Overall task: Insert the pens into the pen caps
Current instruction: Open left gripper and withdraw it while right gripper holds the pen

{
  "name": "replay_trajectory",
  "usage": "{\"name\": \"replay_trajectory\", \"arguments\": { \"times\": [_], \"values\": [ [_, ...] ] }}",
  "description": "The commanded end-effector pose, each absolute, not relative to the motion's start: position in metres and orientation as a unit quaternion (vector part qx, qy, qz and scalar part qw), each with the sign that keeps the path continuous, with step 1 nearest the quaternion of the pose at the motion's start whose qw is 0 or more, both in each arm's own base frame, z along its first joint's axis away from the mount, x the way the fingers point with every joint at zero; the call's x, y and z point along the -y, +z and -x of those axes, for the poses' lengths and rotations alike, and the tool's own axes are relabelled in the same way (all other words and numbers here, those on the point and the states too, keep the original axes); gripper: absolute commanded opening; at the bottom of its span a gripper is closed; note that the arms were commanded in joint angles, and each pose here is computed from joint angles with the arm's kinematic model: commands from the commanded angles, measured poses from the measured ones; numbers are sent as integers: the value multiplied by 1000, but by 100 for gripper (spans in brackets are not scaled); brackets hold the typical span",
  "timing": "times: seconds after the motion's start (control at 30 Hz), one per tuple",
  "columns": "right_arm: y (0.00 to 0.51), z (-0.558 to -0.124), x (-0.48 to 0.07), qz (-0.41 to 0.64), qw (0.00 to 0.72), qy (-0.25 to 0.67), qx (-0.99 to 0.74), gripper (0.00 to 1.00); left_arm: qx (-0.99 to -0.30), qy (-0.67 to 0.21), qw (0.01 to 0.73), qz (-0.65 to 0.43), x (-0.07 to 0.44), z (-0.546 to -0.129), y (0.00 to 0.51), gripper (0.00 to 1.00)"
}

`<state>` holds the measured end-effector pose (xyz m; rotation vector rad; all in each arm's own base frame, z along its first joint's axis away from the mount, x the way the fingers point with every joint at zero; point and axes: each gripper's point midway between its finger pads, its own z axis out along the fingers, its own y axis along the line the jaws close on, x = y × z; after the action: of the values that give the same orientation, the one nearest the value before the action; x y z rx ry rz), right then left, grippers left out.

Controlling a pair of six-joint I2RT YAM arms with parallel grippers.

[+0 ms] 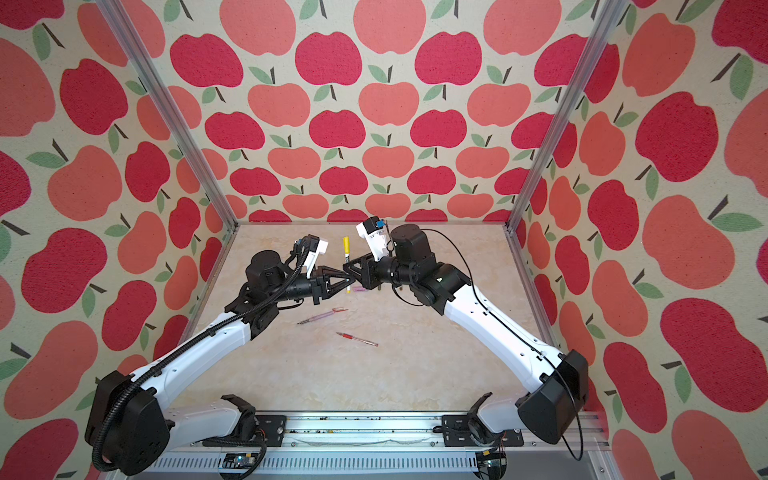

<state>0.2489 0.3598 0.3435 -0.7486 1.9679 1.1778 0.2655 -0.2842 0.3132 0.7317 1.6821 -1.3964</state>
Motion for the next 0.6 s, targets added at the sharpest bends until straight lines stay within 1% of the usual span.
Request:
{"name": "replay_trajectory", "arguments": {
  "times": [0.0,0.3,0.33,0.43,0.57],
  "values": [
    [354,-253,-362,287,373,461,-752,17,-655,-561,411,-296,289,-263,317,0],
    [354,-258,-355,272,392,451,-754,9,-656,-561,409,-295,292,-262,317,0],
    [353,-258,-354,270,394,449,-755,8,-657,-561,409,-294,291,-262,317,2],
    [352,-261,-349,262,401,440,-759,5,-659,-559,412,-290,291,-263,316,15],
    [350,-268,-338,246,407,422,-772,4,-664,-550,420,-283,286,-265,314,36]
  ]
}}
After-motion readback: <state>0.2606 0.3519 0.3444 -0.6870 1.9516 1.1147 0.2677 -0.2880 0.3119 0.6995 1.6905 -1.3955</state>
